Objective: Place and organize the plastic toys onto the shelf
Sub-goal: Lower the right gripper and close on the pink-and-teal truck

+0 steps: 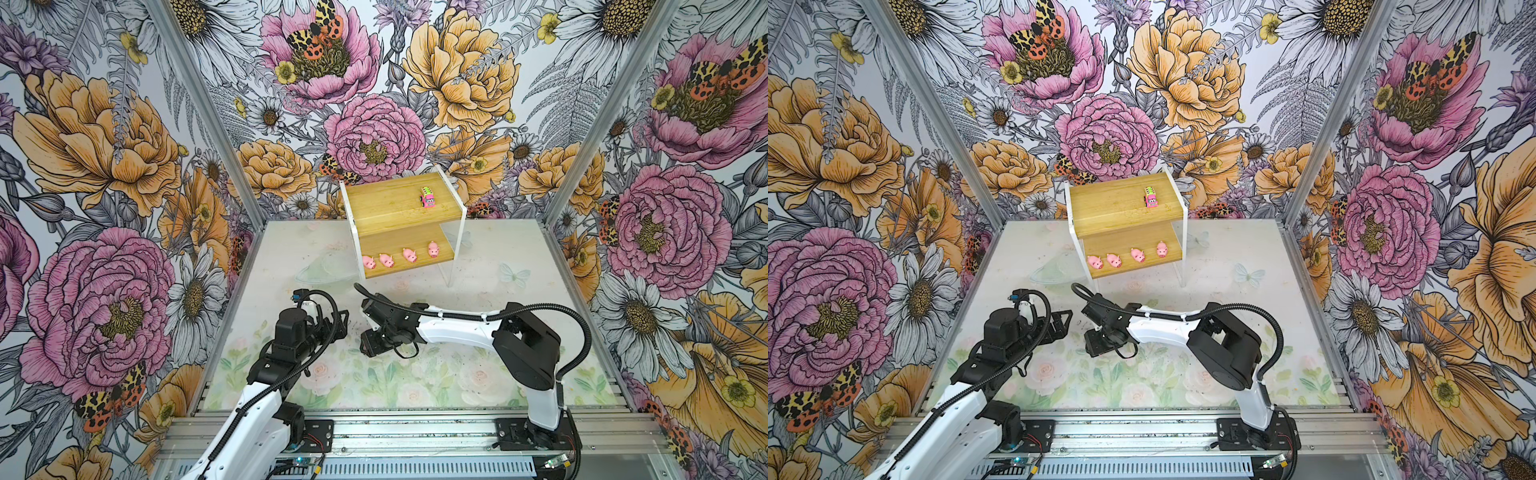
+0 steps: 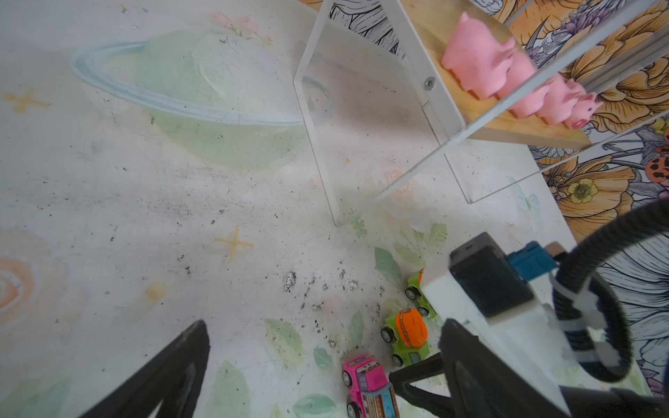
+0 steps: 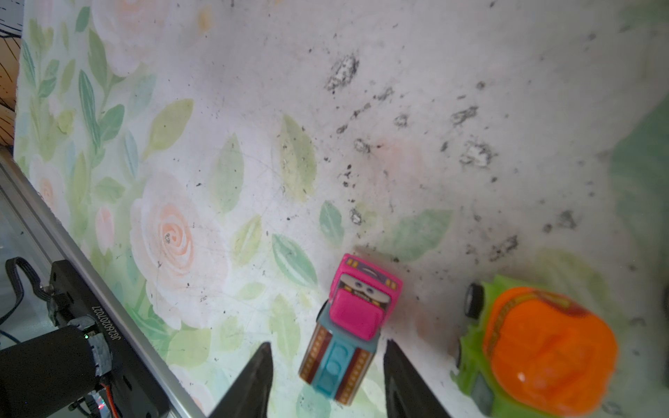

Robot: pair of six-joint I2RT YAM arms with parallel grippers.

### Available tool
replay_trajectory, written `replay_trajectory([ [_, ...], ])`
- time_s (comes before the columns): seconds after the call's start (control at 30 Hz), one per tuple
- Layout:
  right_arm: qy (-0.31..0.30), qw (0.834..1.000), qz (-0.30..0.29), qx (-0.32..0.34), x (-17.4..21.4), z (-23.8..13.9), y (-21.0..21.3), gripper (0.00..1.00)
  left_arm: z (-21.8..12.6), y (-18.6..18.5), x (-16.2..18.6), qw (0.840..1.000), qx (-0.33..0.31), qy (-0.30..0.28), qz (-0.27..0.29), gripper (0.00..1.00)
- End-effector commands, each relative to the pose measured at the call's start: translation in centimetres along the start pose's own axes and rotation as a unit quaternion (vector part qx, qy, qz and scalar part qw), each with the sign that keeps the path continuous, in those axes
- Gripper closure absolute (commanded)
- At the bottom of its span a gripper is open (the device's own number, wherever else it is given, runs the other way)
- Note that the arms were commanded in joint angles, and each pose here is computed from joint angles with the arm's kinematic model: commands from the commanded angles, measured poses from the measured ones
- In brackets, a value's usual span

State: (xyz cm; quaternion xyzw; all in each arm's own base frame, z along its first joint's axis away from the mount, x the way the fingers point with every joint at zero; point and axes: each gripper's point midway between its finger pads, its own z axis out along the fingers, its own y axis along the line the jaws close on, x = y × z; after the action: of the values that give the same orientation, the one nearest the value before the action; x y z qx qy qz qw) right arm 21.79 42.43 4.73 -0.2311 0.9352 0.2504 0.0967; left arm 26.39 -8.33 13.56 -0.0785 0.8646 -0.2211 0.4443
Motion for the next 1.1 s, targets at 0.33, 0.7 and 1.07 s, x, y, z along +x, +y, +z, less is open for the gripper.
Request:
replay_trajectory([
  [0.33, 0.016, 1.0, -0.008, -0.01, -0.9, 0.4, -1.0, 0.7, 0.1, 0.8, 0.1, 1.0, -0.011, -0.003, -0.007, 0.01],
  [0.7, 0.059, 0.992, -0.1, -0.048, 1.4, -4.6, -2.5, 0.79, 0.0, 1.1, 0.1, 1.0, -0.02, -0.005, -0.01, 0.01],
  [1.07, 0.081, 0.983, -0.16, -0.041, 4.0, -9.0, -2.8, 0.79, 0.5, 0.8, -0.2, 1.0, -0.012, -0.001, -0.01, 0.01],
])
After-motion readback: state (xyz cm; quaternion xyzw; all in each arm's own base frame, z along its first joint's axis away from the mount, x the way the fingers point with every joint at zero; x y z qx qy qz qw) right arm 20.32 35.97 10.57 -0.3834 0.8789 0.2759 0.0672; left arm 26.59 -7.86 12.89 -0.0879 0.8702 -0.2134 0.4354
